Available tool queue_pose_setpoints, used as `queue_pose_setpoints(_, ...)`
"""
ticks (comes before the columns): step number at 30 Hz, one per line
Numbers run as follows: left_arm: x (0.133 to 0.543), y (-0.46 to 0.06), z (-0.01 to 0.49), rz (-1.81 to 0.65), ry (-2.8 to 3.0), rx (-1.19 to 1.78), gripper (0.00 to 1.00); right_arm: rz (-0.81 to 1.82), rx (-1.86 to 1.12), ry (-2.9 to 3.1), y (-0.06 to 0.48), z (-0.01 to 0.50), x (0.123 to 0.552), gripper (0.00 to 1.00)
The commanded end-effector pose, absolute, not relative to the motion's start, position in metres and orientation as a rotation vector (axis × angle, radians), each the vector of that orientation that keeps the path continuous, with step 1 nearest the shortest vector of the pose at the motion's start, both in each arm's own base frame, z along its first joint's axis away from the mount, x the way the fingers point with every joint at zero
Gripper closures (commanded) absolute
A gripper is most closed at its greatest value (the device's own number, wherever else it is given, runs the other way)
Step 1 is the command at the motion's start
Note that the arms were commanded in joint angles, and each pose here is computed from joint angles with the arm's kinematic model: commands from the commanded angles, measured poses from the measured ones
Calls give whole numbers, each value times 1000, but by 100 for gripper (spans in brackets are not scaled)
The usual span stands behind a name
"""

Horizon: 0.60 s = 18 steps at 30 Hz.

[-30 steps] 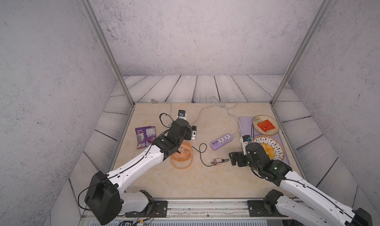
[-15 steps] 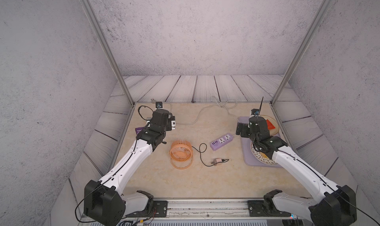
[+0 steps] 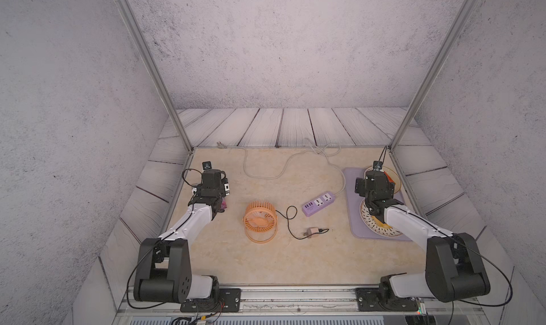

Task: Unplug the desk fan from the power strip
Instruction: Reset both arms

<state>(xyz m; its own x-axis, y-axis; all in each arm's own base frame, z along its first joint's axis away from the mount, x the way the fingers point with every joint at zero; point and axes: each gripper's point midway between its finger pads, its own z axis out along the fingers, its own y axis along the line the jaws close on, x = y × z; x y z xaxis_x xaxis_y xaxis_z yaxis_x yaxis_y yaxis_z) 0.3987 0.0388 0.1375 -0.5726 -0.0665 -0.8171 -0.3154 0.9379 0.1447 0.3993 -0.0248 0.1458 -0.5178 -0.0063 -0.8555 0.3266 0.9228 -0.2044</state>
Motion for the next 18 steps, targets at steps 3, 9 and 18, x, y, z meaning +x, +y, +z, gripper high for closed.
queue_pose_setpoints(3, 412, 40, 127, 348, 2125, -224, 7, -499, 224, 2038, -39, 125, 399, 1)
queue_pose_setpoints(9, 413, 31, 112, 309, 2064, -149, 9, -383, 175, 1956, -25, 115, 401, 1)
queue_pose_setpoints(18, 398, 18, 99, 226, 1944, -82, 10, -245, 144, 1836, -23, 98, 388, 1)
